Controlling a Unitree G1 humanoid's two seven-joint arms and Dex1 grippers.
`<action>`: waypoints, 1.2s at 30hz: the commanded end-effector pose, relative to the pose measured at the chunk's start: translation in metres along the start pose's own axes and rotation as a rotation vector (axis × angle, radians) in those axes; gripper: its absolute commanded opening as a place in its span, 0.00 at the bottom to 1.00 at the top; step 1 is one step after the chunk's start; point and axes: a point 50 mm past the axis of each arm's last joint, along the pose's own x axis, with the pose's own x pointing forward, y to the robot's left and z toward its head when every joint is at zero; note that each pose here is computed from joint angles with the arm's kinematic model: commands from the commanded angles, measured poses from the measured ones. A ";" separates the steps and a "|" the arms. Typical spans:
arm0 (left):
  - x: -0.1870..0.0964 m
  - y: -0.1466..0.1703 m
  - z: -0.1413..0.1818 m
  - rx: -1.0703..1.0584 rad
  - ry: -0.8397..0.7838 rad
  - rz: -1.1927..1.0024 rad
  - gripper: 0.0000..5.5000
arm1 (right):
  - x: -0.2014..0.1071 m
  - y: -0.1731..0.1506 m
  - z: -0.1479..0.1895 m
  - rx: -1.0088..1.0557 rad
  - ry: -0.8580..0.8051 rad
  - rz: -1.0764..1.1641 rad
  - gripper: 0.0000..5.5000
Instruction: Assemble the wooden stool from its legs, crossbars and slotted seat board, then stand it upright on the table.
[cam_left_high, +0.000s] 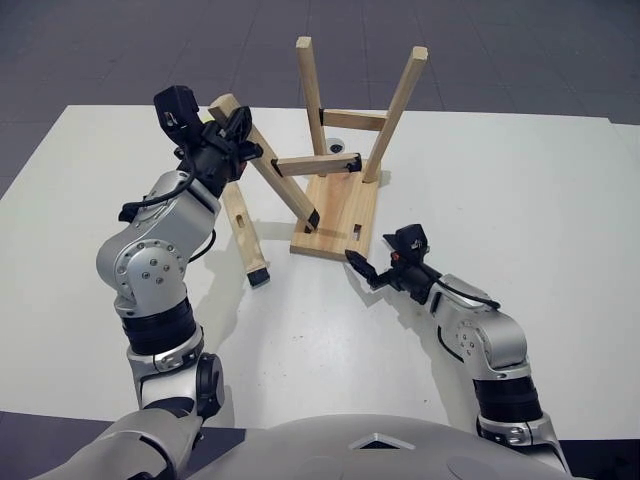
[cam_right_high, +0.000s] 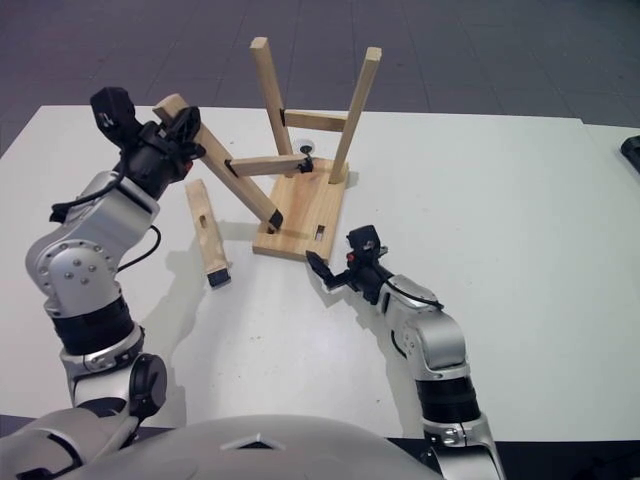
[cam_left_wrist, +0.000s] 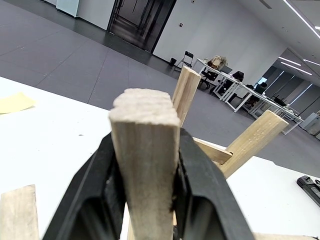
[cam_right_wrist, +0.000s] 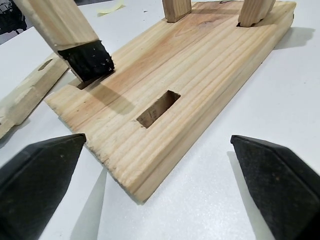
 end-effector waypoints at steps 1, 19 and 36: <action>-0.001 -0.003 0.003 0.005 -0.007 0.002 0.19 | 0.000 0.001 0.002 0.012 -0.013 -0.009 0.98; -0.013 0.002 -0.071 0.184 0.184 0.043 0.19 | 0.010 -0.006 0.040 0.027 -0.131 -0.170 0.98; -0.033 0.007 -0.142 0.237 0.412 0.103 0.19 | 0.033 -0.025 0.033 -0.050 0.049 -0.348 0.98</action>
